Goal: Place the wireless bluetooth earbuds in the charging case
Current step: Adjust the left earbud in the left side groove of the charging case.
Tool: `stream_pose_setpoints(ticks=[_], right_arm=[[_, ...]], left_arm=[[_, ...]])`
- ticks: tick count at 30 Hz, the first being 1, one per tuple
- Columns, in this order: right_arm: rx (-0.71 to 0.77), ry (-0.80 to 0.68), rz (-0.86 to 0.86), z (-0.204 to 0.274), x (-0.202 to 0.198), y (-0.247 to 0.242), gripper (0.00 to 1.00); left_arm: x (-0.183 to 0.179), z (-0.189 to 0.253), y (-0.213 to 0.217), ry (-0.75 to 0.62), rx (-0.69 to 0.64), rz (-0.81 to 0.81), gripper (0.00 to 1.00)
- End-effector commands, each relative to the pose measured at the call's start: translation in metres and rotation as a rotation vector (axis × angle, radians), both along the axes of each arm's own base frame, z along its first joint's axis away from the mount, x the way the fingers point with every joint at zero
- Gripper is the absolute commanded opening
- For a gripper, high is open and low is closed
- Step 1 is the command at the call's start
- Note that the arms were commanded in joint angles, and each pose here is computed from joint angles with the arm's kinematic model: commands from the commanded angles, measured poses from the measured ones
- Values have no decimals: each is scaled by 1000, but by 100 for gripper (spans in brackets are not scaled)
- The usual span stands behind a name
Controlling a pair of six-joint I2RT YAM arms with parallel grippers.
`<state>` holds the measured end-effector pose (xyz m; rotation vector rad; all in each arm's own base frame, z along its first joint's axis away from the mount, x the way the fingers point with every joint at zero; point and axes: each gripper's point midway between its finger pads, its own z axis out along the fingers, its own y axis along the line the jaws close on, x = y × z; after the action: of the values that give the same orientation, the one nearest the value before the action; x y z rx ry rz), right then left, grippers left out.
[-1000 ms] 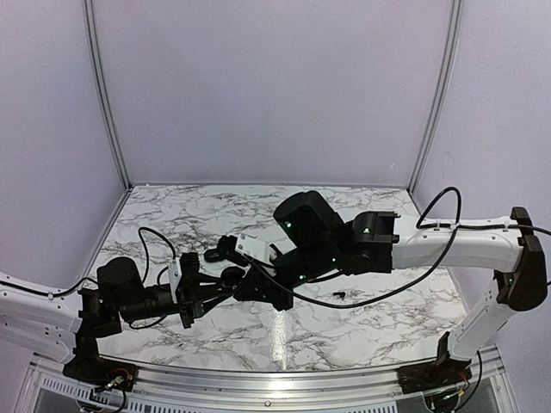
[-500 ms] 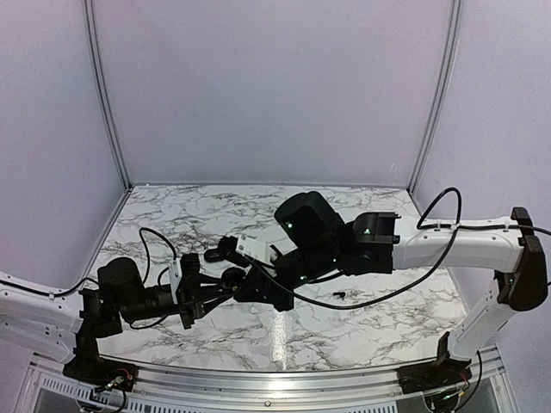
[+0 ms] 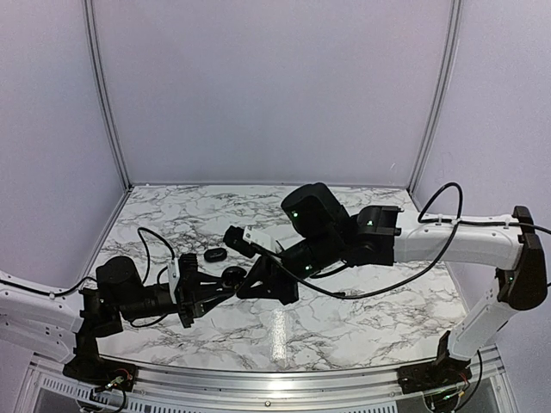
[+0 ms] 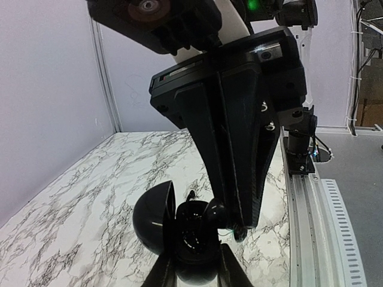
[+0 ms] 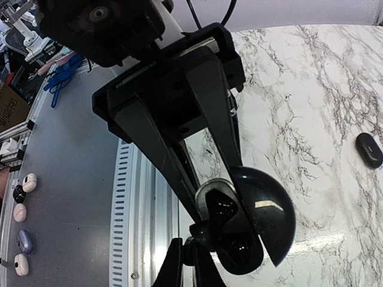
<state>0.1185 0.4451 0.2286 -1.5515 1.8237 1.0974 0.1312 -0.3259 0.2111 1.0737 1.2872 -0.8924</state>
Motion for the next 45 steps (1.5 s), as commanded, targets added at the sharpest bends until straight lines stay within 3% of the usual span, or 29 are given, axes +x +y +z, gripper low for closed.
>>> stream_pose_setpoints(ticks=[1,12,16,25,33,38,45], right_arm=[[30,43,0,9,3,1,0],[43,70,37,11,0,8,0],[36,76,40,10,-1,7,10],[73,41,33,26,-5,-7,22],[139,-21,21,49,-6,-16,24],[90,-68,-56,42,11,-16,22],[56,-67,-15,30,1,-9,20]], left_arm=[[-14,29,-6,-83,-78,-76,0],[-18,18,-17,-104,-14,-93,0],[-18,18,-16,-94,-18,-84,0],[-10,25,-8,-56,-55,-54,0],[-12,27,-7,-53,-68,-73,0],[-14,30,-8,-55,-78,-87,0],[-13,32,-7,-47,-87,-83,0]])
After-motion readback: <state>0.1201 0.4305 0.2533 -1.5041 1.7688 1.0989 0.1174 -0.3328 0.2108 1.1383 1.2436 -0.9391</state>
